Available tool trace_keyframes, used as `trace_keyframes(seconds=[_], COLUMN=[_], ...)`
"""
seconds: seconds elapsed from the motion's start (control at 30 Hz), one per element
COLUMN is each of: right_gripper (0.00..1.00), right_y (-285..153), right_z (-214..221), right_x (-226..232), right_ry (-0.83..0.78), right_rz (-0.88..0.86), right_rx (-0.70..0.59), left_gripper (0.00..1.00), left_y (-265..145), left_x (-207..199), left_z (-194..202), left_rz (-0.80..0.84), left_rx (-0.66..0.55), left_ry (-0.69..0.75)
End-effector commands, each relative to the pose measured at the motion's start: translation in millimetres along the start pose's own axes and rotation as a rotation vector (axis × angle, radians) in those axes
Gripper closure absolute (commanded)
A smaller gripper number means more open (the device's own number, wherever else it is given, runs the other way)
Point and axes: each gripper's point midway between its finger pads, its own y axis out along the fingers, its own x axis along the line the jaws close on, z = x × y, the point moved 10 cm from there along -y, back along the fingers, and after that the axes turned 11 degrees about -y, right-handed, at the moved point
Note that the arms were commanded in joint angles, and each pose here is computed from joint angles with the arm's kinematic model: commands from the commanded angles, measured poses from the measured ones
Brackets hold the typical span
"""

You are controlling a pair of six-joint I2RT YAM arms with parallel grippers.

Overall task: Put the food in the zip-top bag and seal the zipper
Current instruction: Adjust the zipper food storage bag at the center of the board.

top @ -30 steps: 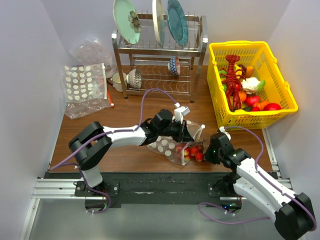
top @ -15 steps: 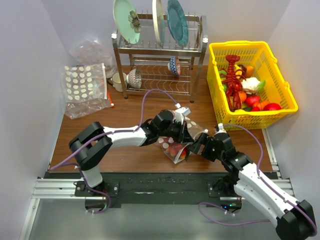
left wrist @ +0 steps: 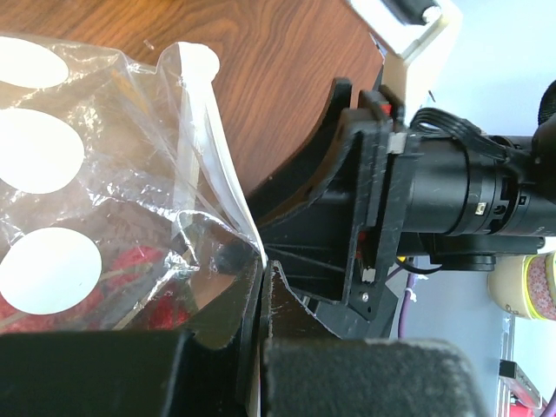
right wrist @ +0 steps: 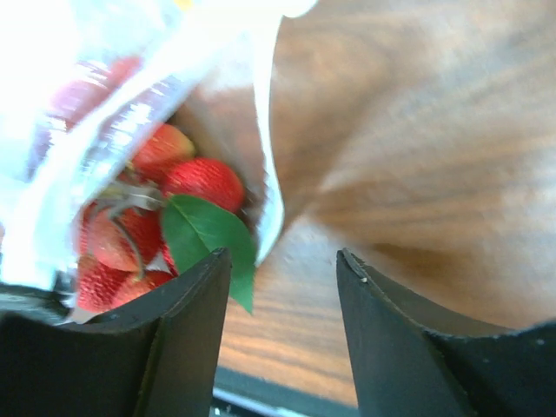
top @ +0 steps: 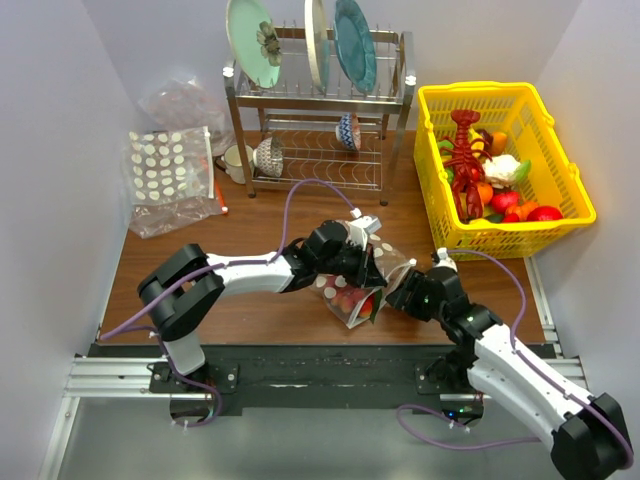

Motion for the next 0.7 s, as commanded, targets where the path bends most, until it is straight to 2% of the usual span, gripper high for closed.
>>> trace_keyframes(seconds=[0.0, 0.37, 0.5, 0.53, 0.6, 0.63, 0.67], right_gripper=[0.47, 0.51, 0.64, 0.79, 0.95, 1.00, 1.00], right_y=[9.5, 30.1, 36.2, 36.7, 36.4, 34.9, 33.2], right_z=[-7.8, -13.7, -10.1, -10.6, -9.1, -11.9, -13.5], right_x=[2.2, 2.6, 2.9, 3.8, 3.9, 6.4, 7.9], right_ry=[-0.025, -0.072, -0.074, -0.074, -0.071, -0.068, -0.072], right_rz=[-0.080, -0.065, -0.078, -0.078, -0.075, -0.080, -0.085], right_rx=[-0.154, -0.192, -0.162, -0.153, -0.133, -0.132, -0.131], left_gripper=[1.00, 1.00, 1.00, 1.00, 1.00, 1.00, 1.00], left_y=[-6.3, -7.2, -7.2, -7.4, -8.3, -9.3, -9.5], left_x=[-19.0, -20.4, -20.6, -21.9, -21.4, -23.4, -24.2], left_z=[-13.1, -14.6, -14.9, -16.2, -17.0, -18.7, -20.4], left_rz=[0.044, 0.048, 0.045, 0.045, 0.035, 0.036, 0.029], left_rx=[-0.052, -0.053, -0.052, -0.055, -0.056, -0.059, -0.066], left_ry=[0.063, 0.065, 0.064, 0.066, 0.072, 0.078, 0.082])
